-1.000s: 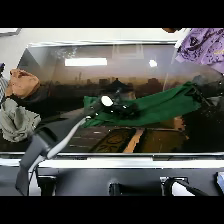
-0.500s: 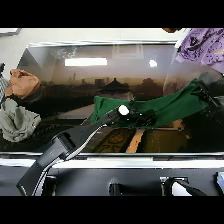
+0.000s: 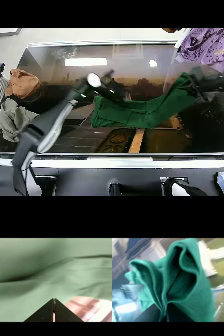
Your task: Fold the clothes and pants, and hang the long-sleeved shirts on hangers.
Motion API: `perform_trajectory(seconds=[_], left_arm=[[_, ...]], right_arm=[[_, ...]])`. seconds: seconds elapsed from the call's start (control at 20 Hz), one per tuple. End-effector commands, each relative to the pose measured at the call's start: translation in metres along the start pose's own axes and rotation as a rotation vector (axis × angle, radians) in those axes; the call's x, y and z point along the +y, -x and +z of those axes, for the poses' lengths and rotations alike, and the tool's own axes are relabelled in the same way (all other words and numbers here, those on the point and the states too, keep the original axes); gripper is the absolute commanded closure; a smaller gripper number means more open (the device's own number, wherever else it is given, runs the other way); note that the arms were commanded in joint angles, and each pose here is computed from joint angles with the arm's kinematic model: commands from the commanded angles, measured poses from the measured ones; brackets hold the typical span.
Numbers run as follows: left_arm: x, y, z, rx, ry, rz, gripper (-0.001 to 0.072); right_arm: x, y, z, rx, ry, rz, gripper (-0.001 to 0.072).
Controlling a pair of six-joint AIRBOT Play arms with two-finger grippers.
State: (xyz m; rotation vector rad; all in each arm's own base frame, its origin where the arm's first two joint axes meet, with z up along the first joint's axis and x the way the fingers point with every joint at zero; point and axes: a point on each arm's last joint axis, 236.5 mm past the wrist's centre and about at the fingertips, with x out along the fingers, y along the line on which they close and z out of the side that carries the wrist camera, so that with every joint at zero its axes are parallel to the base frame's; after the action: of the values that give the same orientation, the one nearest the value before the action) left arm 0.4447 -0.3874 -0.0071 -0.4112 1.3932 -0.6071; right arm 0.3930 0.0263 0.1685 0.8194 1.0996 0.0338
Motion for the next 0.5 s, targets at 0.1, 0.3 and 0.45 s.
perform_trajectory(seconds=[0.1, 0.3, 0.45], left_arm=[[0.120, 0.181, 0.042, -0.171, 0.001, 0.341, 0.0687], [0.149, 0.257, 0.052, -0.285, 0.026, 0.368, 0.0686], [0.165, 0.276, 0.045, -0.279, 0.071, 0.384, 0.0686]], right_arm=[[0.082, -0.052, -0.046, 0.011, 0.046, 0.053, 0.0687], [0.141, -0.100, -0.097, 0.054, 0.054, 0.121, 0.0687], [0.168, -0.134, -0.127, 0.088, 0.038, 0.161, 0.0687]])
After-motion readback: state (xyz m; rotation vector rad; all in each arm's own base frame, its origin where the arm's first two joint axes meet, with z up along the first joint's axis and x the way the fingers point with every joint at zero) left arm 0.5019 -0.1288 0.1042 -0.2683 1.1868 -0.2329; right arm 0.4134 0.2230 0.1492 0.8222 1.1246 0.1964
